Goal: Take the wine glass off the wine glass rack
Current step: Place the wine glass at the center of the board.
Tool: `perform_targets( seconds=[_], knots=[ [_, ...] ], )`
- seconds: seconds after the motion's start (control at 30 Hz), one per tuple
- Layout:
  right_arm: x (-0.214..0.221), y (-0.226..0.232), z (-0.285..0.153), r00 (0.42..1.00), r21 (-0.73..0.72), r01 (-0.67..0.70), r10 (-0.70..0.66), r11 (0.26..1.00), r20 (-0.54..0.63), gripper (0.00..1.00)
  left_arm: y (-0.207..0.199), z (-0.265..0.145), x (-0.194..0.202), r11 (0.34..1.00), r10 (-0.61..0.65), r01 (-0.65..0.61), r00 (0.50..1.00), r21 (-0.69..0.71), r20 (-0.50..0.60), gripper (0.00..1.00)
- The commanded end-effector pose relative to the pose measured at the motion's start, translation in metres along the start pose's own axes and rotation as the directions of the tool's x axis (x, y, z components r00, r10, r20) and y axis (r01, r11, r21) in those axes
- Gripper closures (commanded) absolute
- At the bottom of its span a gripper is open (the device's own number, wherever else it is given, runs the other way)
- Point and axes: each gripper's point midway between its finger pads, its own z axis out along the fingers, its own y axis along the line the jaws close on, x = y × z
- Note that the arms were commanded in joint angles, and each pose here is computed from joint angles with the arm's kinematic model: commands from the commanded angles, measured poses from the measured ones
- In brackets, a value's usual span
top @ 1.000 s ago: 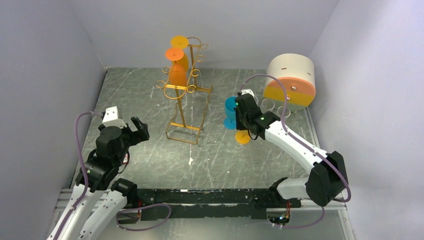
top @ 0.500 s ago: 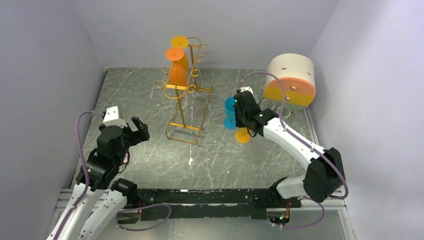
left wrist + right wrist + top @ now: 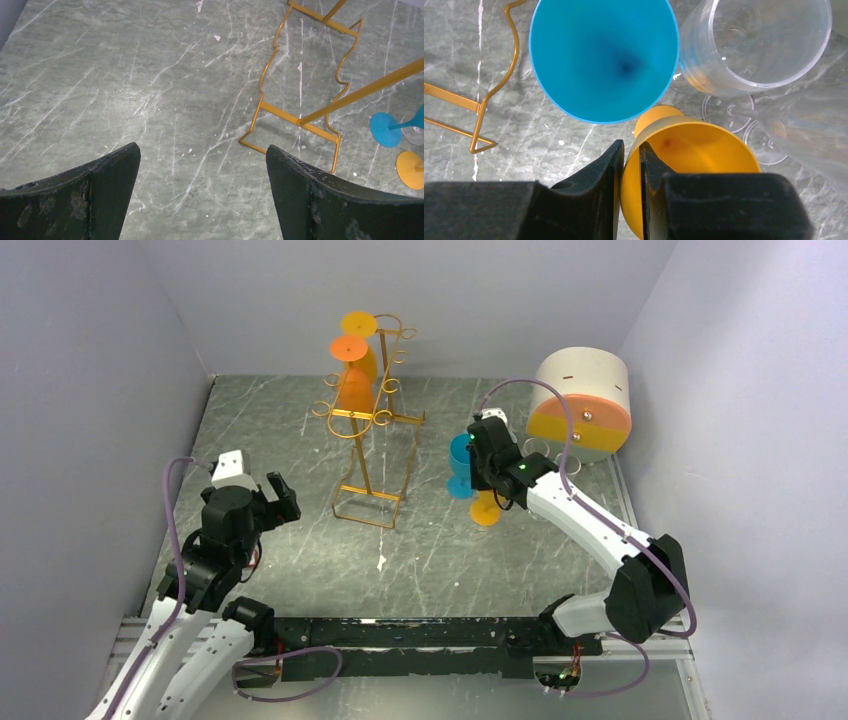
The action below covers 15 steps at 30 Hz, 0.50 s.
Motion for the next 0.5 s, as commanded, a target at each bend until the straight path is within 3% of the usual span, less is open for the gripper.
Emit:
perform_targets(
  seconds=[0.0, 0.47],
  knots=[
    [-0.021, -0.004, -0.017, 0.998, 0.0, -0.021, 0.021, 1.0, 0.06, 0.78, 0.003, -0.004, -0.01, 1.0, -0.012, 0.012, 1.0, -0.019, 0.026, 0.0],
    [-0.034, 0.014, -0.035, 0.988, -0.127, -0.068, 0.084, 0.99, 0.129, 0.72, 0.001, -0.001, -0.008, 1.0, -0.012, 0.012, 1.0, -0.018, 0.011, 0.01]
  ],
)
